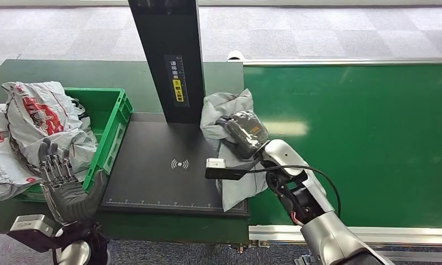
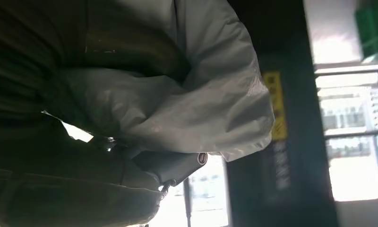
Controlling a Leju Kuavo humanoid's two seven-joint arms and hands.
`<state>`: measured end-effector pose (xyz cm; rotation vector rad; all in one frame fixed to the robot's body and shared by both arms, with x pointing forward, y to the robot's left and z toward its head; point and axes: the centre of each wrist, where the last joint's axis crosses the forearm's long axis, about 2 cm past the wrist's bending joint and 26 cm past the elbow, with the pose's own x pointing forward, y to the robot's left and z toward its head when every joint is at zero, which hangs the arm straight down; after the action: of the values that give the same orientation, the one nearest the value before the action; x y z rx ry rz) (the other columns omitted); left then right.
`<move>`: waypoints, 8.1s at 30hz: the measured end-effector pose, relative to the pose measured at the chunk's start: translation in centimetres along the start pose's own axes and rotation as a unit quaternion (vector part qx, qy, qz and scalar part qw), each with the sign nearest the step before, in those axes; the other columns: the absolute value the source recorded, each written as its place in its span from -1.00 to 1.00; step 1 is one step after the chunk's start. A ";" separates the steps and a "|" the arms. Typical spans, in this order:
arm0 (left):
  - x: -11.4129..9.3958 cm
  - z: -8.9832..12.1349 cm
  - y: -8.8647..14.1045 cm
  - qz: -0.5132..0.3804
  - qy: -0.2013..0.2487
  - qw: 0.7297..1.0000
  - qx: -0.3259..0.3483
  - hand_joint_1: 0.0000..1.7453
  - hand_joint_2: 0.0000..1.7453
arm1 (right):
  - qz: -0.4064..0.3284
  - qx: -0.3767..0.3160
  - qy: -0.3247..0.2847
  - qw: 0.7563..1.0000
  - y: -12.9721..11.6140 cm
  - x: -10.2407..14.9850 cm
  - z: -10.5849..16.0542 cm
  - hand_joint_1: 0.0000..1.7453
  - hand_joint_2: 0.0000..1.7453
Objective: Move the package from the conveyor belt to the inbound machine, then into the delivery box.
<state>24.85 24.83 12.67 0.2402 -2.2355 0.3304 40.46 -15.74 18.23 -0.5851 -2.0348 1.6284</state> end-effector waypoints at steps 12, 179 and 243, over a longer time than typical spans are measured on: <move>-0.4 -0.5 -1.2 0.015 0.001 1.000 -0.021 -1.00 1.00 | 0.128 0.136 -0.090 0.978 3.3 4.9 -3.9 1.00 1.00; 0.5 -5.0 -6.3 -0.262 -0.183 0.947 -0.036 1.00 1.00 | -0.572 -0.301 0.174 0.743 7.4 4.5 10.3 -1.00 1.00; -6.9 -11.2 8.4 -0.616 0.048 0.787 -0.008 -0.82 -1.00 | -0.567 -0.251 0.177 0.764 7.9 6.0 11.8 -1.00 1.00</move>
<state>34.97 36.70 12.86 1.5174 -1.5386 -0.3893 28.86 -19.74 8.81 0.2177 -1.8473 0.2259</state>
